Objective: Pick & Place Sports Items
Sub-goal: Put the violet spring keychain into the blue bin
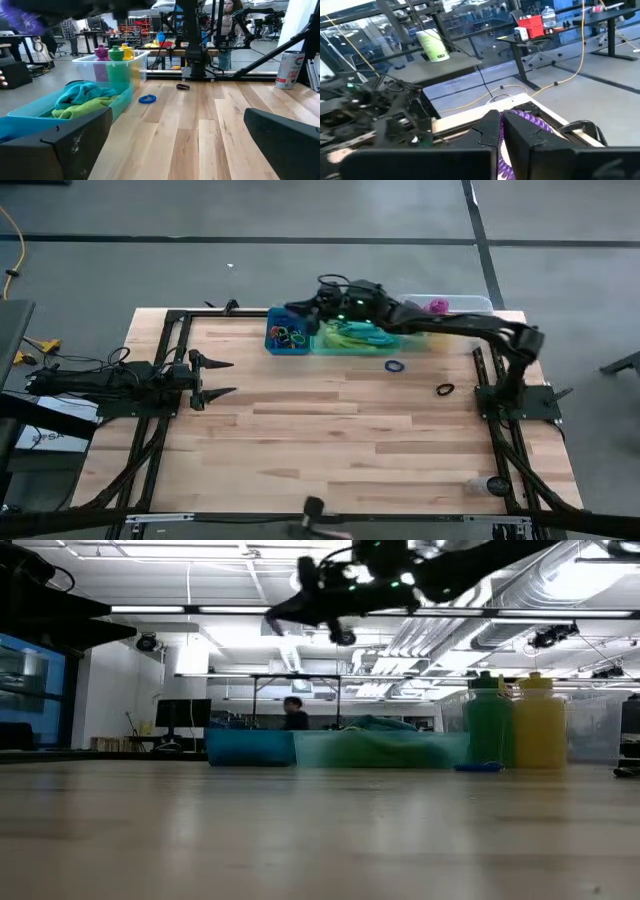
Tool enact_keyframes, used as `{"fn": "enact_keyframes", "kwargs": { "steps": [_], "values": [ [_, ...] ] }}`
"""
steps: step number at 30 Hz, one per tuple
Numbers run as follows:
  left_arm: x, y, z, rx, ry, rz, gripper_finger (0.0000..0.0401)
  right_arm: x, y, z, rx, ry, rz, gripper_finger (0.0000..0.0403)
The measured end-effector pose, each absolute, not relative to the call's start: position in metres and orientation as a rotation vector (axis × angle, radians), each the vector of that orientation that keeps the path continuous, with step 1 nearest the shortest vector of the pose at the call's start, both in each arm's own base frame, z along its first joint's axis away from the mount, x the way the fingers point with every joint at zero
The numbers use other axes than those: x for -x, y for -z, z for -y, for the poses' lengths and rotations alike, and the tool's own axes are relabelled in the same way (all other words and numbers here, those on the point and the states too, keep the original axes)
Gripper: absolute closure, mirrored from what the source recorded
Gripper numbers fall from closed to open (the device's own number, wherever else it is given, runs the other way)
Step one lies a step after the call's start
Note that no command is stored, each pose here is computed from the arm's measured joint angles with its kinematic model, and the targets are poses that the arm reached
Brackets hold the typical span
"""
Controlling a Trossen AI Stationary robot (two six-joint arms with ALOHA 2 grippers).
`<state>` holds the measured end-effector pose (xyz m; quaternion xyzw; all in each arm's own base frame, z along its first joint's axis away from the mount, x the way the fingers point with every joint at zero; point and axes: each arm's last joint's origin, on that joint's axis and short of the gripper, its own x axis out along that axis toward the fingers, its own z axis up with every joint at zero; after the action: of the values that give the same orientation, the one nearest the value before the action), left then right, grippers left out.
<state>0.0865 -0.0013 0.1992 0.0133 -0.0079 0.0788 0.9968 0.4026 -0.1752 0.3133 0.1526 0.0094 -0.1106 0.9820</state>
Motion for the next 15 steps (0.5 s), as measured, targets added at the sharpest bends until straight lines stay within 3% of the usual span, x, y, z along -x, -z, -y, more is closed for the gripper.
{"fn": "enact_keyframes", "kwargs": {
  "steps": [15],
  "values": [
    [-0.087,-0.199,0.001,-0.026,-0.157,0.016,0.0033,-0.439,-0.259,0.197,-0.301,0.255,-0.14,0.0397]
  ]
}}
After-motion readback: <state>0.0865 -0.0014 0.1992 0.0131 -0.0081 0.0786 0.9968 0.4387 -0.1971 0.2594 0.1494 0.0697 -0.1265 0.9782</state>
